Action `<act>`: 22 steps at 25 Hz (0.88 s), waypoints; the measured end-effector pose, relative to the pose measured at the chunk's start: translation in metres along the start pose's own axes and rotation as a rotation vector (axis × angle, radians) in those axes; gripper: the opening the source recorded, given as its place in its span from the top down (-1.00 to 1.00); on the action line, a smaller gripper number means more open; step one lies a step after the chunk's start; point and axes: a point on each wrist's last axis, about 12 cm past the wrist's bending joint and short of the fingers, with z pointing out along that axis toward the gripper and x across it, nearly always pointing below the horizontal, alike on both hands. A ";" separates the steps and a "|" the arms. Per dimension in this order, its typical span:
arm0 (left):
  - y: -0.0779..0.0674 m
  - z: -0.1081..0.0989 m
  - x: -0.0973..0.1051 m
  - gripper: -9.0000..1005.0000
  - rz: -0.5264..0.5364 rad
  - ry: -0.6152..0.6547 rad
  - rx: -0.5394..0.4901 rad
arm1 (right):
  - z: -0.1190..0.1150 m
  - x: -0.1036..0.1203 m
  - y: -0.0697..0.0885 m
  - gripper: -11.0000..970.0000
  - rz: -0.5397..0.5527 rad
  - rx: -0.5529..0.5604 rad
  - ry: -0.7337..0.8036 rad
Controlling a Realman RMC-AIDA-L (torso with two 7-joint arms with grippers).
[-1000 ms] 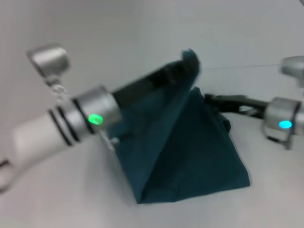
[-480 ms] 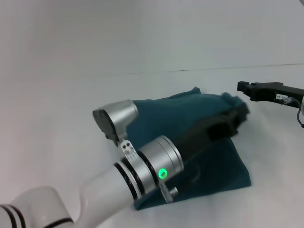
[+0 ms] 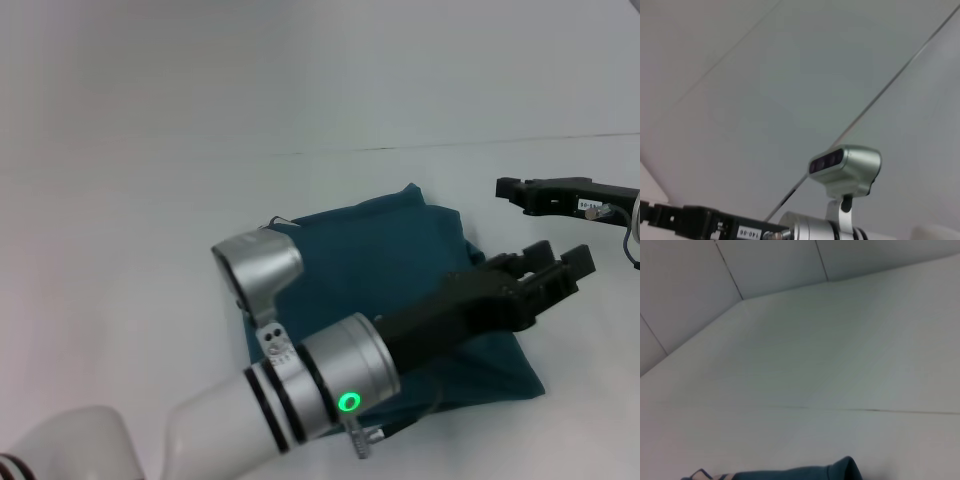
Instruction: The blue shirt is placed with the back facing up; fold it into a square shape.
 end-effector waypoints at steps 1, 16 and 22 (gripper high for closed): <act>0.001 -0.002 -0.002 0.26 -0.003 -0.004 0.006 | 0.000 0.000 0.000 0.97 0.006 0.000 0.007; 0.044 -0.094 -0.051 -0.74 0.154 -0.086 -0.020 | -0.019 -0.009 -0.008 0.37 0.239 -0.063 0.067; 0.055 -0.131 -0.067 -0.86 0.204 -0.049 -0.085 | -0.011 -0.006 -0.004 -0.11 0.285 -0.074 0.086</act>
